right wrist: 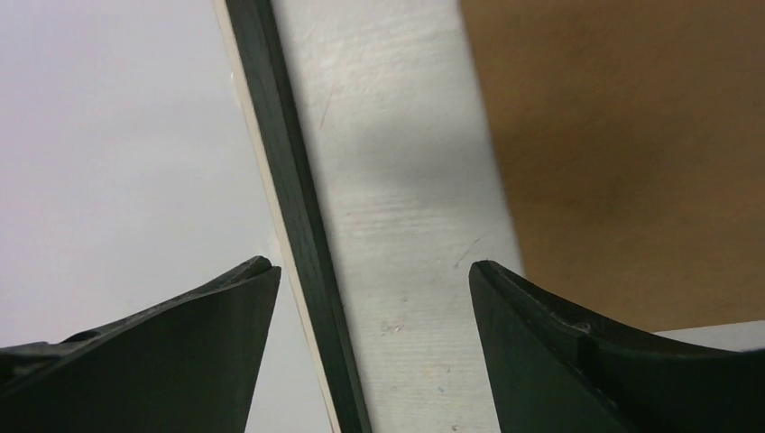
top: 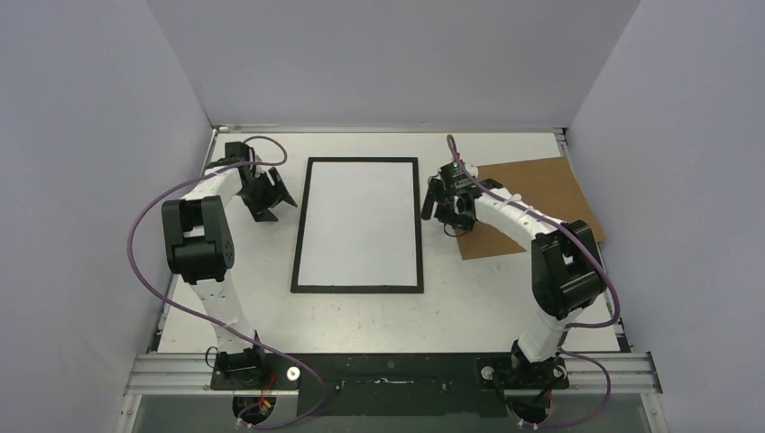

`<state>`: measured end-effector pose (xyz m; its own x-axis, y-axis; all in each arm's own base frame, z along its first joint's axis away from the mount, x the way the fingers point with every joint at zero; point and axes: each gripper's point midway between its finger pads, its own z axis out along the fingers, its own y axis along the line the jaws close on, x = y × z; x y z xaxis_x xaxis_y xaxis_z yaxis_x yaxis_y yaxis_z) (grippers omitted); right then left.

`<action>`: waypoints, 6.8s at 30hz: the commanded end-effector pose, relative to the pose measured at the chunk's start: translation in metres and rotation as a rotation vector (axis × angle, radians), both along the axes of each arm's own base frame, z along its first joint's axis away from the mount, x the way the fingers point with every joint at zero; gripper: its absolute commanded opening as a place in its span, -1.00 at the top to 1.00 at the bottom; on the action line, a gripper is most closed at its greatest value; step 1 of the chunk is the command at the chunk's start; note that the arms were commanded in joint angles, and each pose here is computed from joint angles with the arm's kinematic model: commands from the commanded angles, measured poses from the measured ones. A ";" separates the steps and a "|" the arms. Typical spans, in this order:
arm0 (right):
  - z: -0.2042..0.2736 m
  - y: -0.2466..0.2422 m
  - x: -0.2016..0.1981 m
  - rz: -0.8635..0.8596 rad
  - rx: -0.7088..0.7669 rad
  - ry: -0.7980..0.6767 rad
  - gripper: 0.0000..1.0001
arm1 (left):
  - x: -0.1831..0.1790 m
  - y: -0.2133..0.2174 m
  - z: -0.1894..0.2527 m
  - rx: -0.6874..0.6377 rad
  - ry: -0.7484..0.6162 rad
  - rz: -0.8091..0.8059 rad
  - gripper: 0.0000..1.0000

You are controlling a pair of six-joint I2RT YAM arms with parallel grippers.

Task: Put the photo into the frame

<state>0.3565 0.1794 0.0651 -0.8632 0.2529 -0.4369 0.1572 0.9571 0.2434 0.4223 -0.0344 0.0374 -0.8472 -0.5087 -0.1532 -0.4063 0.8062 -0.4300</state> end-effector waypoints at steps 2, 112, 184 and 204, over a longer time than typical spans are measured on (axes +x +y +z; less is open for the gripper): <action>0.027 -0.082 0.046 -0.156 -0.208 -0.078 -0.61 | 0.035 0.004 0.073 0.093 -0.245 0.031 -0.35; -0.017 -0.111 -0.101 -0.731 0.607 0.088 -0.69 | -0.024 -0.405 0.056 -0.315 -0.390 -1.078 0.38; -0.037 -0.089 -0.095 -0.451 0.232 0.144 -0.70 | 0.009 -0.263 0.014 -0.257 -0.181 -0.646 -0.16; -0.050 -0.073 -0.102 -0.440 0.324 0.181 -0.67 | -0.003 -0.298 0.069 -0.735 -0.169 -0.560 0.34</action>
<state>0.2596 0.0997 0.0284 -0.6941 0.7001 -0.1677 0.5868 0.6852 0.4315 0.4271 -0.3059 0.0502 -0.9897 -0.0915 -0.1100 0.0394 0.5649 -0.8242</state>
